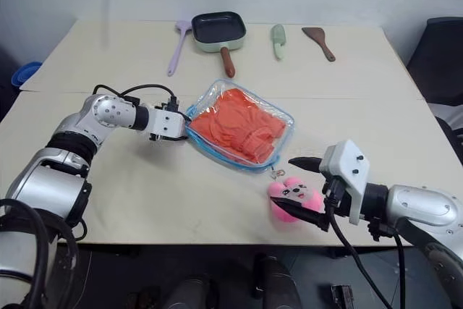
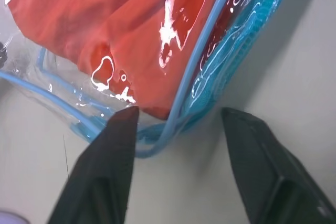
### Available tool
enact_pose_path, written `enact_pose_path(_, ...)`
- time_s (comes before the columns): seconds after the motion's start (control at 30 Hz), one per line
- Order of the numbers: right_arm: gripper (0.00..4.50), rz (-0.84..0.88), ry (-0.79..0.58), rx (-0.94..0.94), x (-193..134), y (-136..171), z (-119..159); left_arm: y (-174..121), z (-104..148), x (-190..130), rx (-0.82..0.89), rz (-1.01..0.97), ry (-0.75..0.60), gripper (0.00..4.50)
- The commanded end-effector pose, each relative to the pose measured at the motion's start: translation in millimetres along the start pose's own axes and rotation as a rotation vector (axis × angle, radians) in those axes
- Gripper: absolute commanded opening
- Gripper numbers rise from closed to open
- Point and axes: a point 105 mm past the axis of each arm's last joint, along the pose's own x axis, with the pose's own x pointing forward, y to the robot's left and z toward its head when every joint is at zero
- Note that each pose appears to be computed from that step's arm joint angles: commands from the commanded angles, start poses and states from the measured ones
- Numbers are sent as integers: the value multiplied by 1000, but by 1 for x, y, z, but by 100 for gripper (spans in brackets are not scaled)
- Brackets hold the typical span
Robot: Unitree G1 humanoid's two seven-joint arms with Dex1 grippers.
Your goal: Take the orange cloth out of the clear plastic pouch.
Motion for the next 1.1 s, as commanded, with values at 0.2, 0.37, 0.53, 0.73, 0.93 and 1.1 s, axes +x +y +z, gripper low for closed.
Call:
enact_pose_path(0.2,450,33,-17,-30,2,0,8,-16,9,-19,-265,-83,-134,42)
enact_pose_path(0.37,450,53,-19,-20,5,1,6,-56,42,-37,-424,-69,-37,42)
enact_pose_path(0.53,450,68,7,-18,8,4,0,-83,69,-45,-532,-47,27,42)
enact_pose_path(0.73,450,11,53,-4,2,-3,-12,-85,65,-45,-555,24,85,42)
enact_pose_path(0.93,450,-95,119,47,-13,-6,-36,-73,51,-42,-583,102,71,187)
enact_pose_path(1.1,450,-357,11,280,-31,-28,-52,-68,59,-54,-722,97,-26,329)
